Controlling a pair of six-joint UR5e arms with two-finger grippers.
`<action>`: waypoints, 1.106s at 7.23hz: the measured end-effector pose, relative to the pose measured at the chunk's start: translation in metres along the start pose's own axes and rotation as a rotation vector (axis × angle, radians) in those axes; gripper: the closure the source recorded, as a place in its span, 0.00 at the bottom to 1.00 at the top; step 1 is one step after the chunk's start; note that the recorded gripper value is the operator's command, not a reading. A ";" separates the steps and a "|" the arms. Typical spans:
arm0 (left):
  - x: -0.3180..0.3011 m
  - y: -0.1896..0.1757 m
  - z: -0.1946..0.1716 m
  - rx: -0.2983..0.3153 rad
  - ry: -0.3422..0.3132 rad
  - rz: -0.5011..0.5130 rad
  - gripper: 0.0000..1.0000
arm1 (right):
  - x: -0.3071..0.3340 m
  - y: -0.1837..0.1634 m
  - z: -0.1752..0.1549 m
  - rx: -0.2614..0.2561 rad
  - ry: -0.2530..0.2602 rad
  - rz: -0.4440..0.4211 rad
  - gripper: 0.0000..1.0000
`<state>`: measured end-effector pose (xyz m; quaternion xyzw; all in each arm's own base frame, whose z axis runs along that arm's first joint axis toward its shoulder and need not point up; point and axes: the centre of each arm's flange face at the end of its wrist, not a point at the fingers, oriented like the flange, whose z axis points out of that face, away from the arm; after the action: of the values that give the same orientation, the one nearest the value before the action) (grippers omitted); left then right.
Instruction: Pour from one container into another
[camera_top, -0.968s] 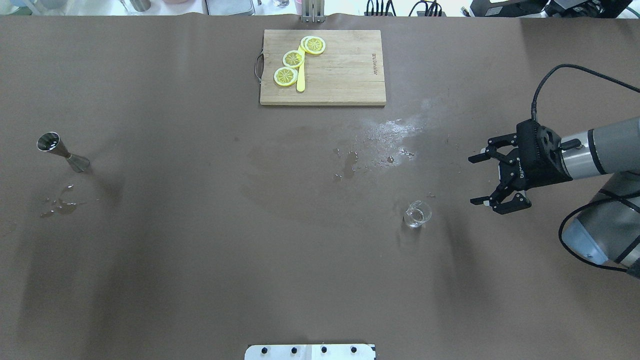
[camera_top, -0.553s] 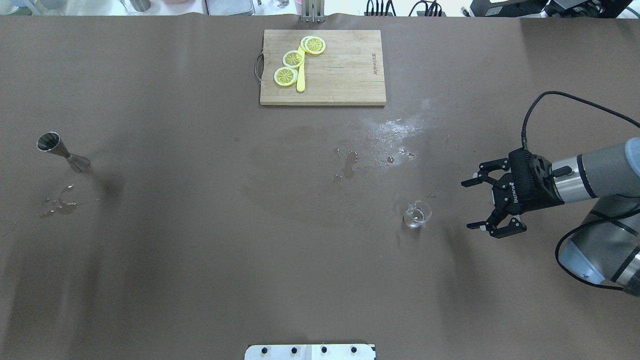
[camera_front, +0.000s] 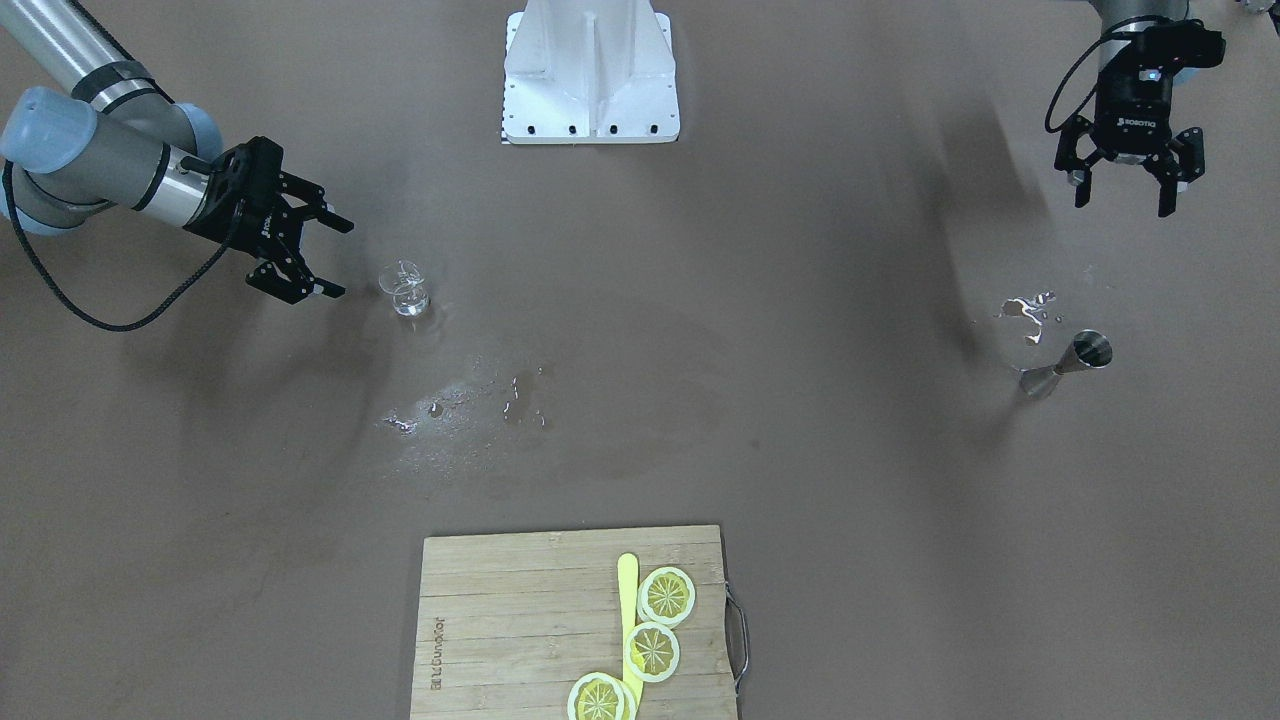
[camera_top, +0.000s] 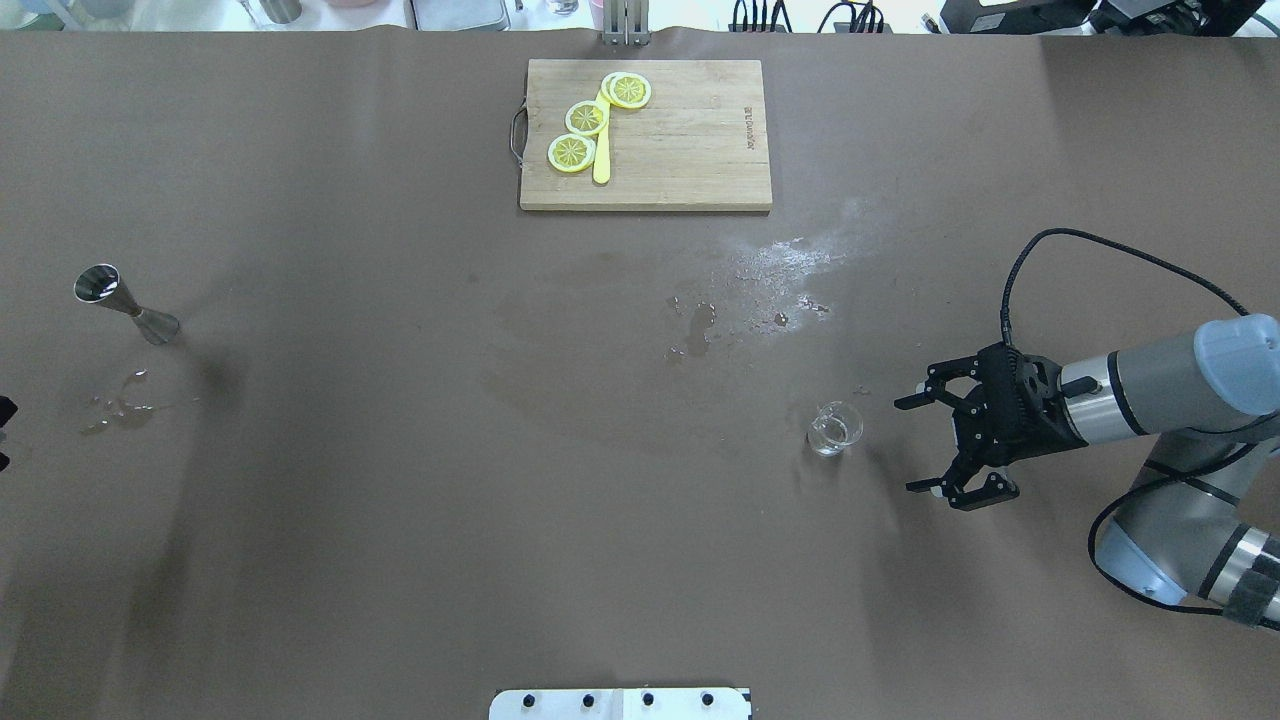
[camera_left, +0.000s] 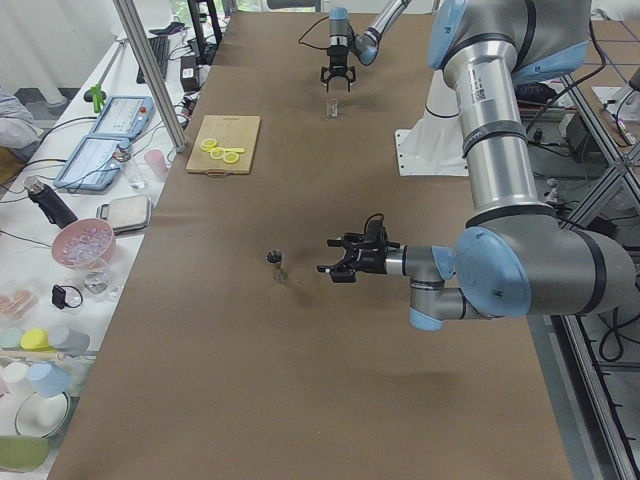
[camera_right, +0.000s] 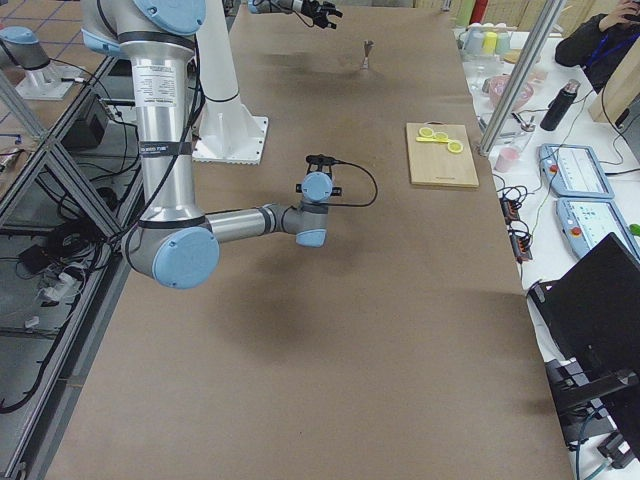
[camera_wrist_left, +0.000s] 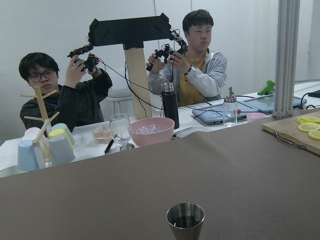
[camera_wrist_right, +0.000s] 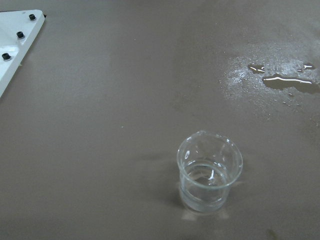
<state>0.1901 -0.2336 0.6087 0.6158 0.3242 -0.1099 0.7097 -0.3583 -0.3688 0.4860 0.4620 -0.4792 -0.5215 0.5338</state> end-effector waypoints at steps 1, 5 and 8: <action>0.012 0.009 -0.008 0.005 0.002 0.001 0.03 | 0.000 0.003 0.008 0.001 0.004 -0.013 0.00; 0.036 0.053 -0.011 0.001 -0.070 0.040 0.03 | 0.016 -0.008 0.040 0.015 0.027 -0.036 0.00; 0.064 0.078 -0.004 -0.013 -0.092 0.018 0.05 | 0.020 -0.018 0.050 0.025 0.030 -0.043 0.01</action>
<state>0.2810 -0.1971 0.6335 0.6083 0.2862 -0.1297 0.7288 -0.4097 -0.3891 0.4745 0.4867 -0.4674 -0.5200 0.5238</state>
